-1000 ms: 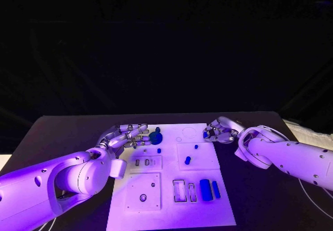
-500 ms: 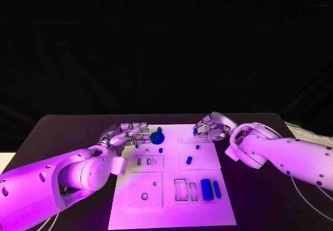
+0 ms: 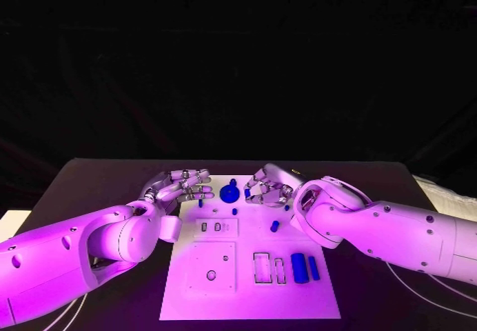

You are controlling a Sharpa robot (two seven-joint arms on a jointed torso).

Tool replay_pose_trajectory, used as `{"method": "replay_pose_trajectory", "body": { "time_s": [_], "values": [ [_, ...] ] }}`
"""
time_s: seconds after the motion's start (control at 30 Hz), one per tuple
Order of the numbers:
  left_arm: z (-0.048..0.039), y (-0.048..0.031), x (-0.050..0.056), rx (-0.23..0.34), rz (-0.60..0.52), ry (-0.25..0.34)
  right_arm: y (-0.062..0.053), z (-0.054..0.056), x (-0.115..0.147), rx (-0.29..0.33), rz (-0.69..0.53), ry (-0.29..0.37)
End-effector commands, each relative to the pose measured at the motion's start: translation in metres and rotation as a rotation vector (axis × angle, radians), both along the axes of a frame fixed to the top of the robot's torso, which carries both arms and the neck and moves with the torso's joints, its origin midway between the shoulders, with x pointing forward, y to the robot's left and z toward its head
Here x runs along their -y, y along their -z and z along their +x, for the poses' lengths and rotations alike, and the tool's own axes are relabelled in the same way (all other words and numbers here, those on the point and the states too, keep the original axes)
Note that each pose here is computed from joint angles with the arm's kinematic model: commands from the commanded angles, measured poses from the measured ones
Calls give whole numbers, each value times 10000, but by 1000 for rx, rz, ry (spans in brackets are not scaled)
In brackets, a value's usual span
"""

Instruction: Assemble the parts on the task board

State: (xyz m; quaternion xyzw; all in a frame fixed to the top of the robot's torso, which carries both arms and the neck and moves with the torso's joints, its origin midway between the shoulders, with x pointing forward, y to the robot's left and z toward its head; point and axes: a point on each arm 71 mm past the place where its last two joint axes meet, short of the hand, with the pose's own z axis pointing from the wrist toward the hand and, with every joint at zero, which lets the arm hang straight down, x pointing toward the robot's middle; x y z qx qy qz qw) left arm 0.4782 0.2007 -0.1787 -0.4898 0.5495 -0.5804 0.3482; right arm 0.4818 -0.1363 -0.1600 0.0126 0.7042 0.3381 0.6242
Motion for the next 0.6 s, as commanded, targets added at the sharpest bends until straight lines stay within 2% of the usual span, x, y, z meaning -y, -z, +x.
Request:
{"method": "replay_pose_trajectory", "body": {
  "time_s": [0.03, 0.23, 0.6],
  "values": [
    [18, -13, -21, 19, -11, 4, 74, -19, -95, 34, -79, 7],
    [33, -9, -62, 21, -8, -7, 196, -73, -294, 24, -124, -38],
    [28, -11, -43, 20, -11, -2, 340, -154, -517, -14, -155, -90]
  ]
}}
